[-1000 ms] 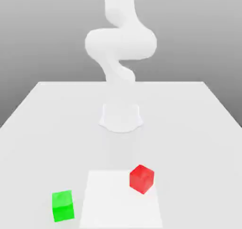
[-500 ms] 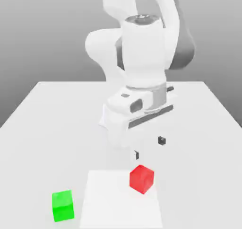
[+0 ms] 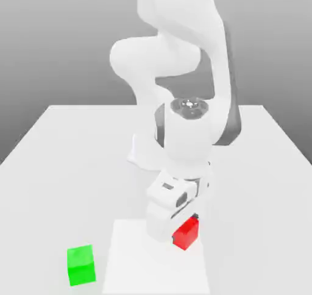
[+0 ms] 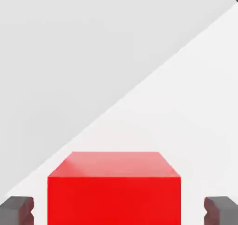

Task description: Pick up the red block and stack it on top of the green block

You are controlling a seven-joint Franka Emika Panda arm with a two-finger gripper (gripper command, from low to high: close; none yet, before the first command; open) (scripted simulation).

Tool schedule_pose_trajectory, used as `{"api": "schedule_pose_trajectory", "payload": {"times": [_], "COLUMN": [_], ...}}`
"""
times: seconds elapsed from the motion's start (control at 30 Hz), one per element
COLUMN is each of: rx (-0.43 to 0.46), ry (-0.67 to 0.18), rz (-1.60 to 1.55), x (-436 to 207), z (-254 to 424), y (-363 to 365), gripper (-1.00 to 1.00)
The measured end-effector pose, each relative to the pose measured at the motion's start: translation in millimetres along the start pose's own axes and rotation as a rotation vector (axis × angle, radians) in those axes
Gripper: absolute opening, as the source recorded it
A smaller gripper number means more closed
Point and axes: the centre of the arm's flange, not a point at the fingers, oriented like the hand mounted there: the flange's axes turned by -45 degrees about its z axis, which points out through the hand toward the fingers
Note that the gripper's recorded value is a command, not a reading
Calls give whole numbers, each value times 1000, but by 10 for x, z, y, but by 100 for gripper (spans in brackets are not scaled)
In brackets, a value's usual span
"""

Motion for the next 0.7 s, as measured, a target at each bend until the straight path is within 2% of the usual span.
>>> {"api": "schedule_pose_trajectory", "payload": {"times": [0.17,0.53,0.7], "rx": [1,1,-2], "ry": [-1,0,-8], "rz": [0,0,30], "x": [1,2,-49], "z": [-1,-614,-762], "y": [0,4,512], "gripper": [-100,-100,-100]}}
